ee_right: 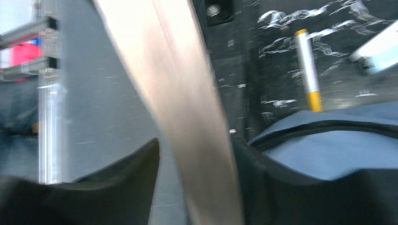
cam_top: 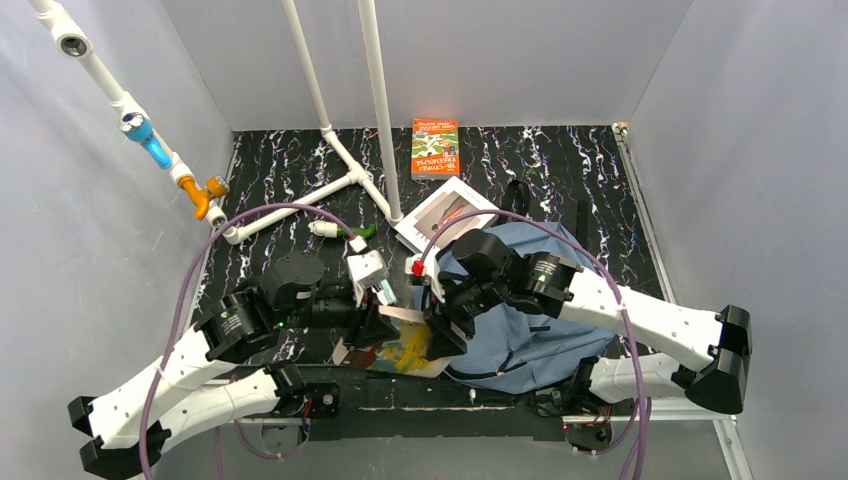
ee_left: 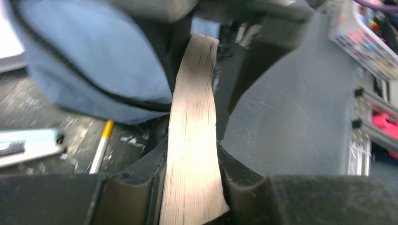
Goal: Pack the student bag
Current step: Adjust the book, then place the book in the student bag.
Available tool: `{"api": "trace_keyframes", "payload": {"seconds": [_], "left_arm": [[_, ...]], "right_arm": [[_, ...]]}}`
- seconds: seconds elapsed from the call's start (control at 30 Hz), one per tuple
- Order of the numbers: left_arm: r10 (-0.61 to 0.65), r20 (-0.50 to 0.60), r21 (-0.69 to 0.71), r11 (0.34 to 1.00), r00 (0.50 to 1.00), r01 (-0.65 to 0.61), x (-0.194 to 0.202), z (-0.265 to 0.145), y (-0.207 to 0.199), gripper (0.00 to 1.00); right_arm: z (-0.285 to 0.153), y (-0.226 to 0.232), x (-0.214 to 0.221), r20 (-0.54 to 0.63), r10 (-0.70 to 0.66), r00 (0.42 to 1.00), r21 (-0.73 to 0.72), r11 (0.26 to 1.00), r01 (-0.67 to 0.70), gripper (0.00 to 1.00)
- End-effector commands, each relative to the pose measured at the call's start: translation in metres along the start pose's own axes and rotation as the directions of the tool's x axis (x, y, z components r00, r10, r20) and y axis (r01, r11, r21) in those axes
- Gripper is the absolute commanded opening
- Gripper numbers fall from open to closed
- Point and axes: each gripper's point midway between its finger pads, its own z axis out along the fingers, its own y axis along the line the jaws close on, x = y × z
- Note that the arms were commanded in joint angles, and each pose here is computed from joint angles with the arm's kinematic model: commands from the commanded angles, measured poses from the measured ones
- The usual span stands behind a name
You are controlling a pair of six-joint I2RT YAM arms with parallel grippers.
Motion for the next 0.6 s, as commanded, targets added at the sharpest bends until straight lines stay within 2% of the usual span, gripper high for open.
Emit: {"api": "trace_keyframes", "payload": {"seconds": [0.0, 0.03, 0.07, 0.13, 0.2, 0.27, 0.43, 0.57], "left_arm": [[-0.140, 0.116, -0.321, 0.931, 0.983, 0.171, -0.018, -0.030, 0.040, 0.00], [-0.155, 0.110, -0.359, 0.915, 0.982, 0.184, -0.017, -0.034, 0.045, 0.00], [-0.160, 0.107, -0.387, 0.902, 0.981, 0.190, -0.017, -0.038, 0.048, 0.00], [-0.187, 0.119, -0.471, 0.854, 0.975, 0.221, -0.018, -0.049, 0.060, 0.00], [-0.212, 0.119, -0.565, 0.789, 0.970, 0.242, -0.018, -0.064, 0.071, 0.00], [-0.231, 0.139, -0.657, 0.706, 0.963, 0.264, -0.020, -0.085, 0.081, 0.00], [-0.281, 0.313, -0.792, 0.449, 0.907, 0.413, -0.024, -0.147, 0.094, 0.00], [-0.334, 0.413, -0.745, 0.411, 0.847, 0.525, -0.028, -0.154, 0.086, 0.00]], "right_arm": [[-0.021, -0.028, -0.033, 0.151, -0.031, 0.988, 0.204, 0.979, -0.001, 0.80], [-0.024, -0.039, -0.032, 0.158, -0.016, 0.987, 0.256, 0.966, -0.026, 0.92], [-0.028, -0.050, -0.033, 0.170, 0.005, 0.985, 0.314, 0.947, -0.059, 0.96], [-0.043, -0.082, -0.033, 0.217, 0.056, 0.974, 0.474, 0.867, -0.156, 0.98], [-0.062, -0.112, -0.030, 0.291, 0.112, 0.950, 0.613, 0.740, -0.275, 0.98], [-0.070, -0.125, -0.025, 0.339, 0.154, 0.928, 0.661, 0.664, -0.351, 0.99], [-0.057, -0.131, -0.006, 0.358, 0.221, 0.907, 0.682, 0.602, -0.415, 0.98], [-0.029, -0.121, 0.003, 0.295, 0.205, 0.933, 0.755, 0.549, -0.359, 0.98]]}}
